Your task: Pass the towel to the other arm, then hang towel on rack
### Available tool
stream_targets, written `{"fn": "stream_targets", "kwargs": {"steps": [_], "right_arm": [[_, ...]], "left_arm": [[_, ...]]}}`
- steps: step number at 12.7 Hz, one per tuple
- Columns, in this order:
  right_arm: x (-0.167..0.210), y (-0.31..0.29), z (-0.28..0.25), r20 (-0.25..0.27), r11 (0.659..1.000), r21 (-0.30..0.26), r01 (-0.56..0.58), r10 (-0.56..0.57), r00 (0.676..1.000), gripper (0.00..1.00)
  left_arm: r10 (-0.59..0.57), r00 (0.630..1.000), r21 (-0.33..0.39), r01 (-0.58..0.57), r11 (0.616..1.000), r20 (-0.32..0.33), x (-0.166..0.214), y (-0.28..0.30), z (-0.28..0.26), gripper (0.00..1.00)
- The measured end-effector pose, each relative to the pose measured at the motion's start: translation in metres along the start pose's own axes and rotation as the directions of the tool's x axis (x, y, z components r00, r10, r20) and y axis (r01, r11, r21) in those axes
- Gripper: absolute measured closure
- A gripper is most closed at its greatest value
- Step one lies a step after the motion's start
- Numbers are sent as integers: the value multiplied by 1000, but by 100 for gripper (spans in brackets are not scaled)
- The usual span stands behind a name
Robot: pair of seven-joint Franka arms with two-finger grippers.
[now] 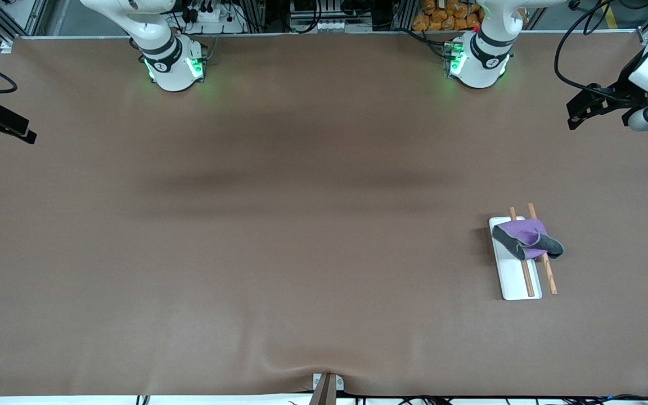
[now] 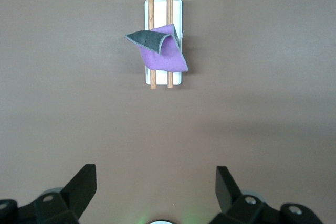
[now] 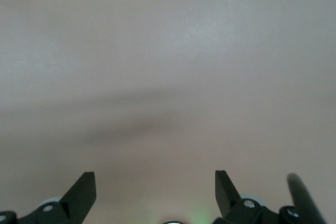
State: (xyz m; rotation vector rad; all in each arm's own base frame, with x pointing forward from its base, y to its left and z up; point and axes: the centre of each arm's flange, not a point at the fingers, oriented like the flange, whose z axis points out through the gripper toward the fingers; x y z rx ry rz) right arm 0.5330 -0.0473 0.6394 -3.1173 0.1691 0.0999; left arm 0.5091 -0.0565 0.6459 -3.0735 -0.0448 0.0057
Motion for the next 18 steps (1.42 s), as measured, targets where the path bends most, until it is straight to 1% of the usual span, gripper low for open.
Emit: {"fn": "stream_targets", "kwargs": {"steps": [3,9,18], "right_arm": [[0,0,0,-1,1000,0,0,0,1000,0],[0,0,-1,-4,1000,0,-2,2,1000,0],[0,0,-2,-5,1000,0,-4,4,1000,0]], "left_arm": [[0,1000,3,0,1000,13,-5,0,-2,0],[-30,1000,-24,30,999,-9,-7,-18,-16,0],[-29,1000,-29,29,999,5,4,-17,-18,0]]}}
